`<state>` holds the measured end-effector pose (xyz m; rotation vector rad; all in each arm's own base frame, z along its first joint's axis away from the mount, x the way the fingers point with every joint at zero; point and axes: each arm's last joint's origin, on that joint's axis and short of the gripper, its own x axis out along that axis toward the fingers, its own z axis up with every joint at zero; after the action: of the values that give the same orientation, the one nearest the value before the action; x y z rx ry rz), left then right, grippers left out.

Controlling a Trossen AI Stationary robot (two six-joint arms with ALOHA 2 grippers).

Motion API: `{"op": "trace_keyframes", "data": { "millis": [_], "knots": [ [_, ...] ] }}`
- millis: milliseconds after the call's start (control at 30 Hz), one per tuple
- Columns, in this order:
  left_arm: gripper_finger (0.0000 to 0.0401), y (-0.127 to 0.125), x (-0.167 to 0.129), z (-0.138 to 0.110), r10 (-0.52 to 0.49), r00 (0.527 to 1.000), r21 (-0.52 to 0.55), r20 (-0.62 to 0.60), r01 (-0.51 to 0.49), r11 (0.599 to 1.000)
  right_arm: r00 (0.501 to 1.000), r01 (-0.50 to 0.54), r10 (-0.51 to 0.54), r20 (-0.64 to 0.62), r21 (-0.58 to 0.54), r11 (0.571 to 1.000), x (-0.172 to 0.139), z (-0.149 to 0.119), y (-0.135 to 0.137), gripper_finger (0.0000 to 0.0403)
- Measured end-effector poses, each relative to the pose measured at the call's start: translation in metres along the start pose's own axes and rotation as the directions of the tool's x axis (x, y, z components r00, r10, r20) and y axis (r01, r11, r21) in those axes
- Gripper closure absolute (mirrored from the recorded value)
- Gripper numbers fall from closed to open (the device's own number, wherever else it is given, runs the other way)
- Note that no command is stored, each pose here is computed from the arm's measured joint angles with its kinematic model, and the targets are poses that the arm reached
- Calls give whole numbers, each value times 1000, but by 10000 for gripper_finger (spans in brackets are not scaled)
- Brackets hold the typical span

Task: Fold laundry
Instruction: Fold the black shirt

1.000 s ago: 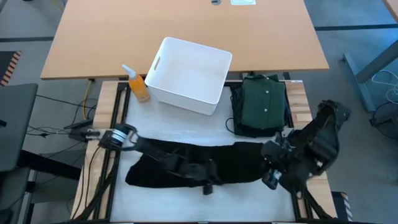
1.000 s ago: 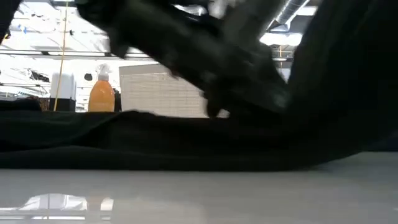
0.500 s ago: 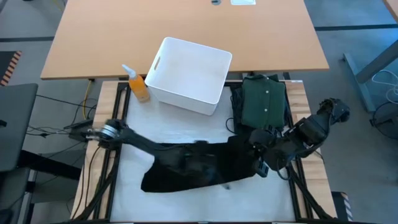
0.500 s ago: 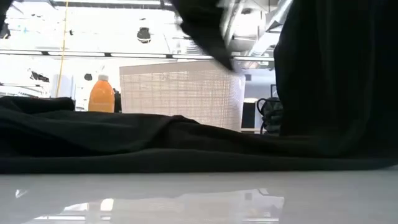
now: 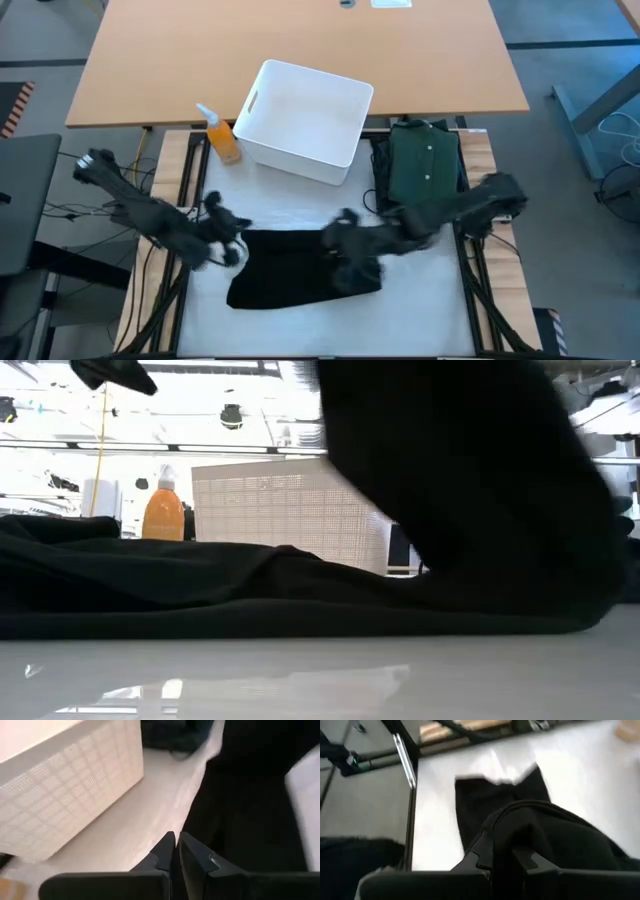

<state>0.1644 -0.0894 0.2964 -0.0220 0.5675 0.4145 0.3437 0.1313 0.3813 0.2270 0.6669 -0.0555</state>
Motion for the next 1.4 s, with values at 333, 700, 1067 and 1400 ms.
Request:
{"op": "trace_keyframes", "data": {
  "millis": [333, 700, 1067, 1400],
  "knots": [
    [401, 78, -62, 1, -169, 959, -85, 228, 192, 978, 945, -202, 188, 268, 28, 979, 177, 8, -23, 350],
    [401, 77, -61, 0, -168, 961, 63, 220, 158, 985, 900, -433, 419, 123, 141, 890, 208, 29, -71, 176],
    [401, 21, -23, -19, -382, 923, 52, 41, 380, 924, 975, -85, 82, -205, -7, 996, 87, -5, -21, 149],
    [401, -46, 37, -53, -454, 886, 69, -92, 461, 885, 996, -37, 47, -75, 135, 990, 90, -128, 14, 158]
  ]
}}
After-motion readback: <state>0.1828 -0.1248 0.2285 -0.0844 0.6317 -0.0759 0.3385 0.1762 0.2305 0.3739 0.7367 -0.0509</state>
